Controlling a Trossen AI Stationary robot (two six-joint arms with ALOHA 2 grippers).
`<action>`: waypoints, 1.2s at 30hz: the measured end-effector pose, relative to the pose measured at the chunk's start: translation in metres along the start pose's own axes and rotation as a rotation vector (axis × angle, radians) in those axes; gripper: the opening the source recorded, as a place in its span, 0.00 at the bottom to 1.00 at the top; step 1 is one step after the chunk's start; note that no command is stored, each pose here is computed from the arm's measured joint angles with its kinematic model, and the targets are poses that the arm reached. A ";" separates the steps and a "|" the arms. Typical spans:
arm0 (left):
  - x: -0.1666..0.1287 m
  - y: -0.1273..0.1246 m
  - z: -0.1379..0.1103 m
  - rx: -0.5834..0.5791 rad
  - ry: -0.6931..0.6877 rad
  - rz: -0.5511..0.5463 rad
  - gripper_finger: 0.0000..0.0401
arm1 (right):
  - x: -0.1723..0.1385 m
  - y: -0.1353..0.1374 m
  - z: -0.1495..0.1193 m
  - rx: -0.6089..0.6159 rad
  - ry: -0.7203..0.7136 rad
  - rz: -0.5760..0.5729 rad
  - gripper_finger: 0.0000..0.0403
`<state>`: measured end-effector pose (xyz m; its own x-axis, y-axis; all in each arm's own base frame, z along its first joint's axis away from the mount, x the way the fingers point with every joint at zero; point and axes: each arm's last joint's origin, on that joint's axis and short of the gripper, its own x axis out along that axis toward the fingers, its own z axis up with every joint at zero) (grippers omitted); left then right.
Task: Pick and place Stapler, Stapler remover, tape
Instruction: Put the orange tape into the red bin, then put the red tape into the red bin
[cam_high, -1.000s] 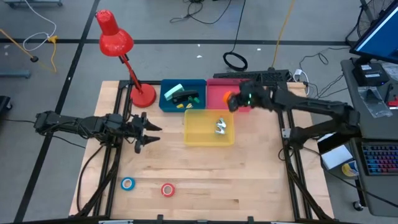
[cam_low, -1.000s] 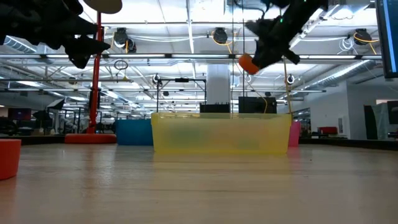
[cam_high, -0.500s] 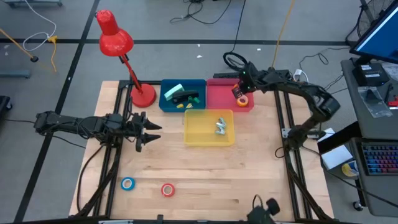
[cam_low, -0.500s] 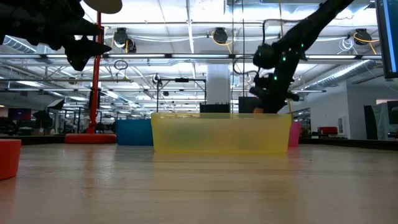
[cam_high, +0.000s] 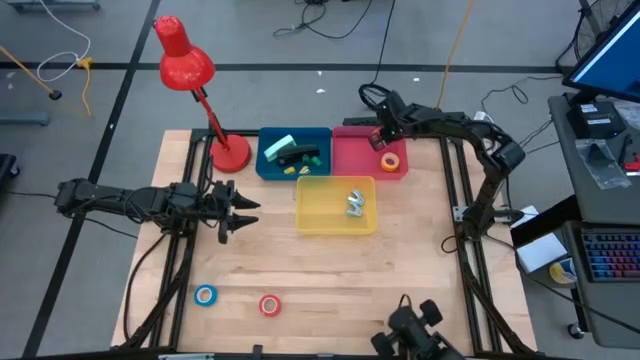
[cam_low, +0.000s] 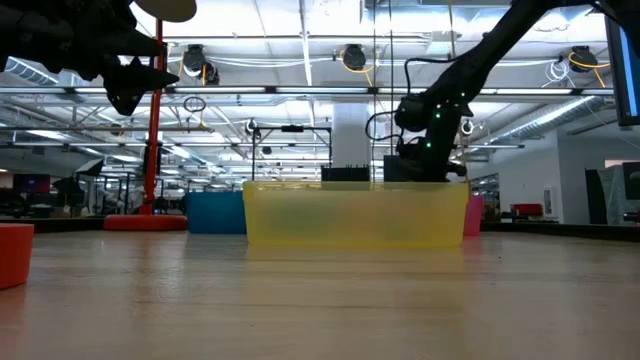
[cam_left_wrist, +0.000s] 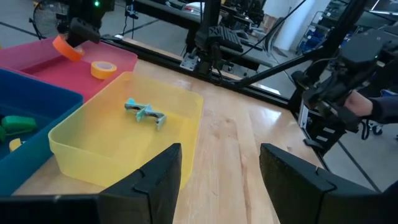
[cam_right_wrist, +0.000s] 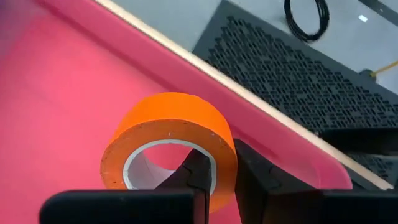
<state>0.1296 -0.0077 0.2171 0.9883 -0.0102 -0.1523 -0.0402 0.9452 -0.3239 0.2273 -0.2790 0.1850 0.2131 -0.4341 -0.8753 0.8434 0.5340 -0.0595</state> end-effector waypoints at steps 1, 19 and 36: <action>0.000 0.000 0.000 0.000 -0.001 0.000 0.54 | 0.001 0.000 -0.001 -0.005 0.014 -0.019 0.08; 0.000 0.000 0.000 -0.007 -0.001 0.000 0.54 | -0.001 -0.006 -0.014 -0.070 0.151 -0.128 0.14; 0.000 0.000 0.000 -0.039 -0.001 0.000 0.54 | -0.014 -0.005 -0.012 -0.047 0.118 -0.127 0.30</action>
<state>0.1297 -0.0077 0.2172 0.9884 -0.0102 -0.1515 -0.0455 0.9319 -0.3598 0.2141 -0.2673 0.1914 0.0444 -0.4133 -0.9095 0.8355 0.5145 -0.1930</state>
